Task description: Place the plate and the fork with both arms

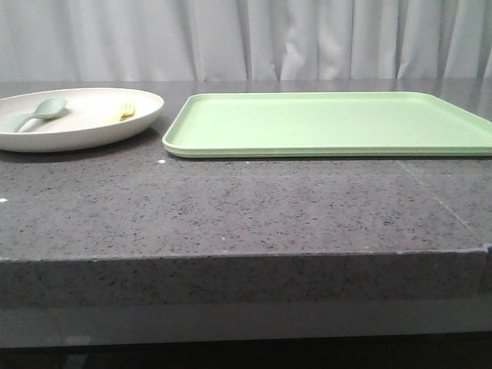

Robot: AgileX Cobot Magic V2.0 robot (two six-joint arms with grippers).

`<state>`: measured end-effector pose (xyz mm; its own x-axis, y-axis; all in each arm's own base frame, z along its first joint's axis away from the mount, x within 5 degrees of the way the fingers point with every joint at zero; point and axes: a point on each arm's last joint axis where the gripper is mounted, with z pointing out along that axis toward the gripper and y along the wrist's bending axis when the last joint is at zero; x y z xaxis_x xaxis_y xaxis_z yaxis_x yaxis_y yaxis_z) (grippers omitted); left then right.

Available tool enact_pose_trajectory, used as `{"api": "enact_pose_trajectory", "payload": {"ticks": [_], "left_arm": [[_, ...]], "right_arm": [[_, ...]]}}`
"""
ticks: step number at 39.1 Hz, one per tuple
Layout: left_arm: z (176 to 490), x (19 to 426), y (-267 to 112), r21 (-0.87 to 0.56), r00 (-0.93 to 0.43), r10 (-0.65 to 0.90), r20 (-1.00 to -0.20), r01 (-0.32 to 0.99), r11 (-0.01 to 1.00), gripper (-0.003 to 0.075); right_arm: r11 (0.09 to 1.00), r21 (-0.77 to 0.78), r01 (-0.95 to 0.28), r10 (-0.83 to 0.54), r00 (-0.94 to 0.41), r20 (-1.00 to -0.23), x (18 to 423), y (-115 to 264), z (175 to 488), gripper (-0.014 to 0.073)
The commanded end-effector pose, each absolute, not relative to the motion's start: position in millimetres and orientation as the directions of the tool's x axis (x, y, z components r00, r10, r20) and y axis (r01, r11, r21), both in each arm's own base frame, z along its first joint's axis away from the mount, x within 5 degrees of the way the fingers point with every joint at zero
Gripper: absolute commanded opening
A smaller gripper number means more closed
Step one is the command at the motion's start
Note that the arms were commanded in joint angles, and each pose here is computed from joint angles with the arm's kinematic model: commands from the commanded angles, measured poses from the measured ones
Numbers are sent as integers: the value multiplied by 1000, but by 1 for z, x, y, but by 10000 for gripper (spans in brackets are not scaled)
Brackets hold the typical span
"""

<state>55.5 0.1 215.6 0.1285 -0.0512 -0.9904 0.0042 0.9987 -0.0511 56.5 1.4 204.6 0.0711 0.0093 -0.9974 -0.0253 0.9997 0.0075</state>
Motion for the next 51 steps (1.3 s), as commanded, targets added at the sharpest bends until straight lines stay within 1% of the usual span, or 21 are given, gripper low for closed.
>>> {"api": "enact_pose_trajectory", "payload": {"ticks": [1, 24, 27, 31, 36, 40, 43, 46, 51], "left_arm": [[222, 53, 0, -65, 220, -67, -973, 14, 998, -18], [222, 53, 0, -65, 220, -67, -973, 14, 998, -18], [224, 52, 0, -65, 240, -67, -969, 16, 998, -18], [230, 51, 0, -64, 294, -67, -953, 20, 998, -18], [251, 45, 0, -62, 358, -66, -931, 24, 998, -18], [288, 33, 0, -61, 393, -66, -917, 26, 998, -18], [315, 24, 0, -62, 382, -66, -922, 24, 998, -18], [339, 18, 0, -63, 341, -66, -938, 20, 998, -18], [367, 24, 0, -63, 193, -63, -979, 6, 998, -18]], "right_arm": [[1000, 1, -23, 5, 176, -984, 54, 1, 214, -68], [1000, 1, -23, 5, 176, -984, 54, 1, 214, -68], [1000, 1, -23, 5, 179, -984, 54, 1, 215, -68], [1000, 2, -21, 7, 246, -969, 52, 1, 221, -68], [1000, 2, -19, 9, 334, -943, 47, 1, 241, -68], [1000, 2, -23, 10, 342, -940, 38, 1, 272, -68], [1000, 0, -28, 8, 297, -955, 29, 1, 296, -68], [1000, -1, -31, 6, 236, -972, 28, 1, 312, -68], [999, -2, -35, 3, 120, -993, 38, 2, 334, -68]]}}
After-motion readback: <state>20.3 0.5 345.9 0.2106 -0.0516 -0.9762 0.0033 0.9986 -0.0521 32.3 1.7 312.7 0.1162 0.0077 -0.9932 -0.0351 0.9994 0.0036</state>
